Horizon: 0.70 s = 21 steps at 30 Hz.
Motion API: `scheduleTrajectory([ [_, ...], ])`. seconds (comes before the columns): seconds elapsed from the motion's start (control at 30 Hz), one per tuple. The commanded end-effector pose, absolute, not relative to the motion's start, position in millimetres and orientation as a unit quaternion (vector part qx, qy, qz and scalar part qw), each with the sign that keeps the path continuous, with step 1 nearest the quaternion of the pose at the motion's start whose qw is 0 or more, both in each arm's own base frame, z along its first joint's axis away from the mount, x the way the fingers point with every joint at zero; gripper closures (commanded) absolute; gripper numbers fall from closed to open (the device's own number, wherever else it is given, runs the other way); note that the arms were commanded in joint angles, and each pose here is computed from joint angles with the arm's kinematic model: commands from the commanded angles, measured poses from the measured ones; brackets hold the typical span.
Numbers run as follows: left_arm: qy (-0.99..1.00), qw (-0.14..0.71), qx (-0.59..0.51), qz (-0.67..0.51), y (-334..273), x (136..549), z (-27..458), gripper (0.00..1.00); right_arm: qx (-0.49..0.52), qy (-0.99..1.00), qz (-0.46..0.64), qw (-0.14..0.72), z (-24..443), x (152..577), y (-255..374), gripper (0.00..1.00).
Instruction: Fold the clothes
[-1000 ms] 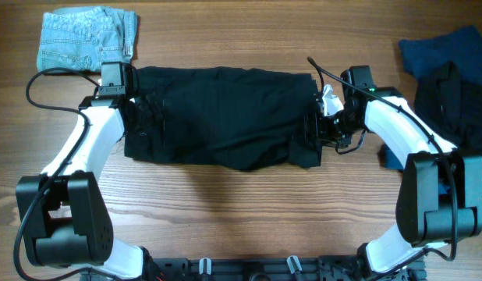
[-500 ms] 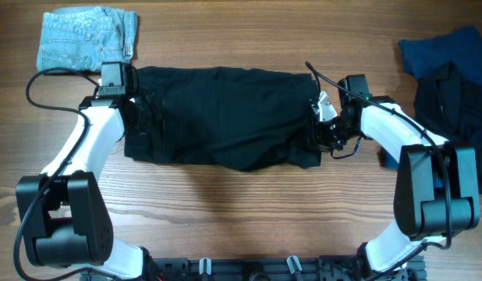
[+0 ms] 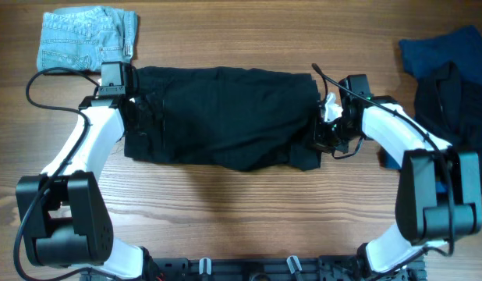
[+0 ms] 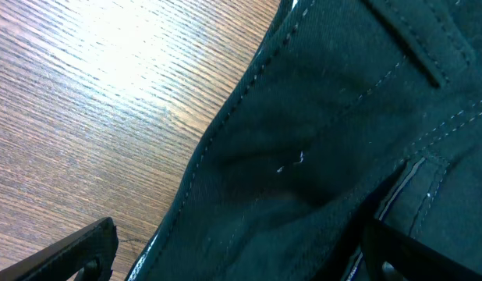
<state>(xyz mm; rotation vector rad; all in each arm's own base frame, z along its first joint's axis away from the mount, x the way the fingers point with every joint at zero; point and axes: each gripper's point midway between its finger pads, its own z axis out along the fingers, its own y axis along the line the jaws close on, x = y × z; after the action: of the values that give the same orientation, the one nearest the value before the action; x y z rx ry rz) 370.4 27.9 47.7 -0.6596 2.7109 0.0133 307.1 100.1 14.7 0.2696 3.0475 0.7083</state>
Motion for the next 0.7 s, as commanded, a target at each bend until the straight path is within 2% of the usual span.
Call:
scheduleTrajectory([
  [0.0,0.956,0.179,-0.233,0.0,28,376,50,0.0,0.123,0.979,0.154,0.047,33,321,75,0.96],
  [0.33,0.955,0.183,-0.233,0.002,29,377,50,0.0,0.17,0.976,0.101,0.094,62,321,45,0.96],
  [0.53,0.955,0.186,-0.233,0.0,28,379,51,0.0,0.099,0.976,0.171,0.087,68,318,71,0.94],
  [0.6,0.955,0.184,-0.233,0.001,28,378,50,0.0,0.089,0.978,0.169,0.083,62,317,71,0.66],
  [0.67,0.955,0.182,-0.233,0.001,28,377,50,0.0,0.075,0.979,0.171,0.082,55,319,72,0.48],
])
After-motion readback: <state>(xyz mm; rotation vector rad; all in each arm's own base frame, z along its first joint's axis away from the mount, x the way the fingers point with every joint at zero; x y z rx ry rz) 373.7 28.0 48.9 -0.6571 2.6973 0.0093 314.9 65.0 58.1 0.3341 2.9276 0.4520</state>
